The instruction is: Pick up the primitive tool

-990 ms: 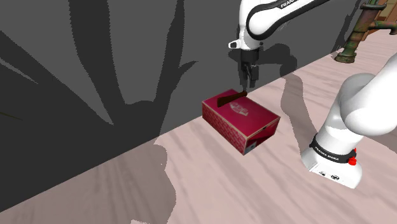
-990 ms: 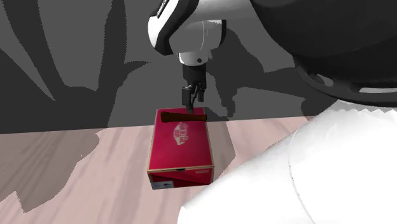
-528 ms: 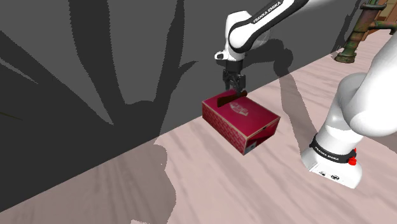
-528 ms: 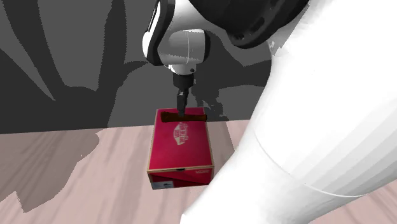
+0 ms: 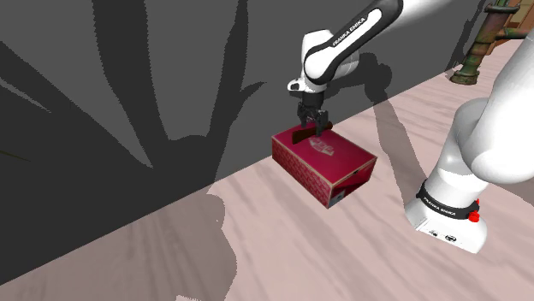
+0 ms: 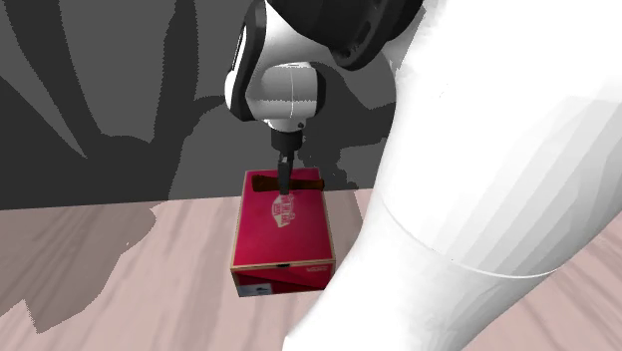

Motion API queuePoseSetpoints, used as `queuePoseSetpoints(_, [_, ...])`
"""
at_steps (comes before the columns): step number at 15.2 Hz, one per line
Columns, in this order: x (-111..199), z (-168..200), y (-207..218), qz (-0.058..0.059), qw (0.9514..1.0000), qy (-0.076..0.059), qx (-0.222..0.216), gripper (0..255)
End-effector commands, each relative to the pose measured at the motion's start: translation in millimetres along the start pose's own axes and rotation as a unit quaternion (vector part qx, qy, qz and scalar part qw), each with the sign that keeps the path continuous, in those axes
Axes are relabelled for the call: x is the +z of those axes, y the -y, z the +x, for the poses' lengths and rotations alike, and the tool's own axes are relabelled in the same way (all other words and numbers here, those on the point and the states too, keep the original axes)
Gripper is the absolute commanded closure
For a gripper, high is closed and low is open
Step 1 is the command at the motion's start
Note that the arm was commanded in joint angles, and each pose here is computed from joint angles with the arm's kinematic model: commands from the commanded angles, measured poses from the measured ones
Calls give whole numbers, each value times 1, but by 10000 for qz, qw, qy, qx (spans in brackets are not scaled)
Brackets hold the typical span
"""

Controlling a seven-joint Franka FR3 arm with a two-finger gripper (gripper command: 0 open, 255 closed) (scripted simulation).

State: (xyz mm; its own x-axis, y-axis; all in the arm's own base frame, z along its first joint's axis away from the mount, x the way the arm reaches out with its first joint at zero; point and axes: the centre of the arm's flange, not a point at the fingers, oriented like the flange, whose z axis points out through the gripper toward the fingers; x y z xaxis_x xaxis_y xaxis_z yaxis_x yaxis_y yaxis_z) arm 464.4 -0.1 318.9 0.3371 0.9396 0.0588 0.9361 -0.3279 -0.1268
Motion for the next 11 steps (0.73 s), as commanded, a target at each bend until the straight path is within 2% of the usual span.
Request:
queuePoseSetpoints(1, [2, -1, 0, -3, 10000, -1, 0, 255])
queuePoseSetpoints(11, [-3, 0, 1, -3, 10000, -1, 0, 255])
